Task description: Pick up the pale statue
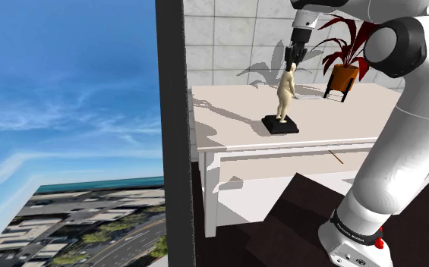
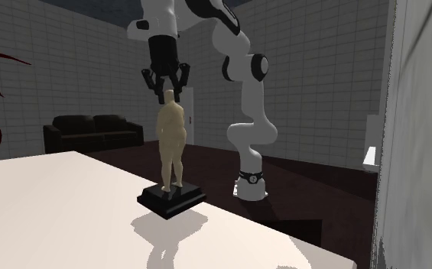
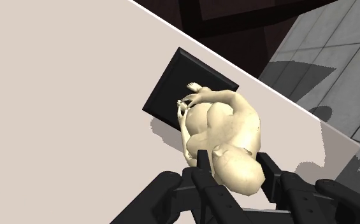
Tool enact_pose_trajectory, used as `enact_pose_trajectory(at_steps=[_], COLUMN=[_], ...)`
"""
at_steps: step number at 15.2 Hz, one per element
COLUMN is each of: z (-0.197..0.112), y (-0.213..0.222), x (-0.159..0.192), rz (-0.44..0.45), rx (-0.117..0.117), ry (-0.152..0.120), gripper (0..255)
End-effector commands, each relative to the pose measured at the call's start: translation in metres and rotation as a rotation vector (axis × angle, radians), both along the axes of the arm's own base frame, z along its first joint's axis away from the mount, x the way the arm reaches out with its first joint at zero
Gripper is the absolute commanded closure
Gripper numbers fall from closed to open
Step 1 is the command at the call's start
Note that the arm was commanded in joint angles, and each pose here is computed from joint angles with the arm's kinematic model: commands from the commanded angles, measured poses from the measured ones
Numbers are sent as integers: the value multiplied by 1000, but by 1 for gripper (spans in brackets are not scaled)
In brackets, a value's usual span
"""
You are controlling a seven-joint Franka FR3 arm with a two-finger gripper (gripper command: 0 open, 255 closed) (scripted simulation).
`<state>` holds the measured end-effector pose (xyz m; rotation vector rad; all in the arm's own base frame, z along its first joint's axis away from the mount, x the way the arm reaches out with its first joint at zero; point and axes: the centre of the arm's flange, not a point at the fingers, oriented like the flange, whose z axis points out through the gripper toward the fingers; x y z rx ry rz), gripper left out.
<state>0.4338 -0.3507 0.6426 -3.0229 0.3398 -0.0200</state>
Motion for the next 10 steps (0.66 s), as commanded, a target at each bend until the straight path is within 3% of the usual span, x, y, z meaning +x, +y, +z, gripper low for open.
enact_pose_trajectory(at_steps=[1, 10], z=[10, 48], y=[-1, -1], x=[0, 0], rz=[0, 0], rx=[-1, -1], ry=[-1, -1], gripper=[255, 255])
